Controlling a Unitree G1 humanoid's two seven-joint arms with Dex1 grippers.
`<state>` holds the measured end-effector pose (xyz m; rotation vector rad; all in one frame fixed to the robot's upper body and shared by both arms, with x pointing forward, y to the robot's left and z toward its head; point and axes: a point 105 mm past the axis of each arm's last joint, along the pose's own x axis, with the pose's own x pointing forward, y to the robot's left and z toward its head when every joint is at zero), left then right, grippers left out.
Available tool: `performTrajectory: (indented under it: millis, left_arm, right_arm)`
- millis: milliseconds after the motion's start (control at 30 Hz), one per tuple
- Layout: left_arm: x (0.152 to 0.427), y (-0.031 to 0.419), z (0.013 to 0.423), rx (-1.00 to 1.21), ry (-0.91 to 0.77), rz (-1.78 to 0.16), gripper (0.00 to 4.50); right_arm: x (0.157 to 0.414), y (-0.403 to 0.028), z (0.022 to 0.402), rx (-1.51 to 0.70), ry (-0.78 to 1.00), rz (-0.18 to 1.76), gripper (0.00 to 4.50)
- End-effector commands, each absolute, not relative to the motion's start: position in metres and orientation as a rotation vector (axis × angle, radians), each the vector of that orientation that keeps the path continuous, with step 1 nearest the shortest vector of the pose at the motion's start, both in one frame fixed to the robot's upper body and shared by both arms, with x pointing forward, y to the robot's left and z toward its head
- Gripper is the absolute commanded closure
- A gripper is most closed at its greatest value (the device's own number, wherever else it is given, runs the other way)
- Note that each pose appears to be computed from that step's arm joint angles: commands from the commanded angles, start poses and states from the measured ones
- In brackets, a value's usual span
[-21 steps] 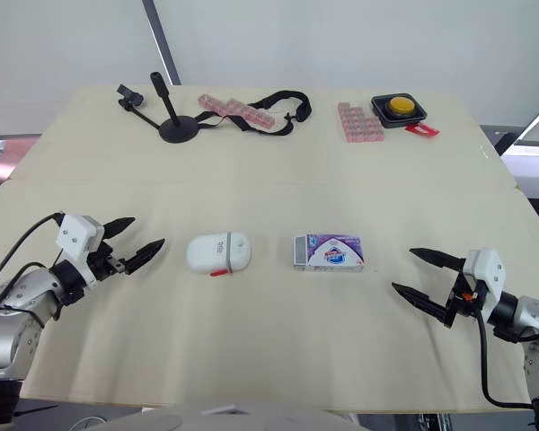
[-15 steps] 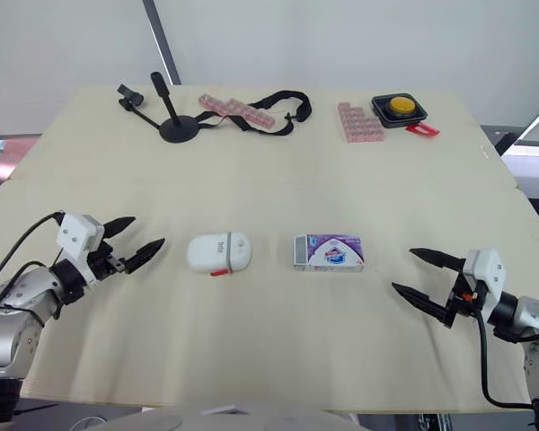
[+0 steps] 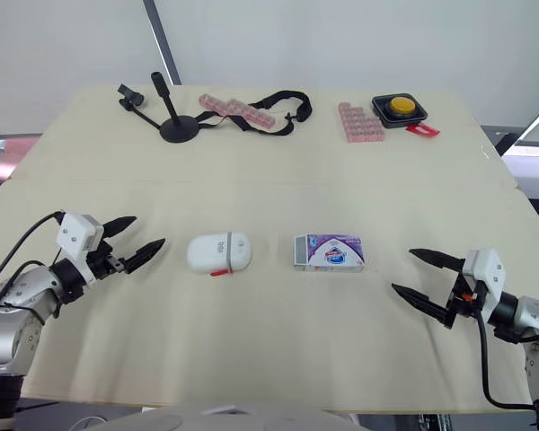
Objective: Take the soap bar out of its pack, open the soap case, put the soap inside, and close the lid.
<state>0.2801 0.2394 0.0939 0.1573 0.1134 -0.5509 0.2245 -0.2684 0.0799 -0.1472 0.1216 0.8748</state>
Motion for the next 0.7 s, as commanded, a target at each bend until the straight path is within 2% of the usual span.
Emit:
performTrajectory:
  millis: [33, 133, 267, 533, 700]
  left_arm:
    - [0.286, 0.246, 0.114, 0.185, 0.035, -0.53, 0.0]
    - [0.291, 0.235, 0.138, 0.185, -0.041, -0.591, 0.0]
    - [0.28, 0.188, 0.157, 0.195, -0.093, -0.838, 0.0]
    - [0.236, 0.128, 0.142, 0.131, -0.032, -1.175, 0.0]
    - [0.214, 0.124, 0.114, 0.153, 0.009, -1.217, 0.0]
  right_arm:
    - [0.23, -0.272, 0.096, -0.205, 0.097, 0.883, 0.02]
    - [0.24, -0.27, 0.11, -0.251, 0.09, 0.916, 0.02]
    - [0.253, -0.255, 0.126, -0.36, 0.145, 1.05, 0.02]
    - [0.275, -0.221, 0.125, -0.51, 0.301, 1.207, 0.02]
    - [0.291, -0.213, 0.121, -0.57, 0.338, 1.224, 0.02]
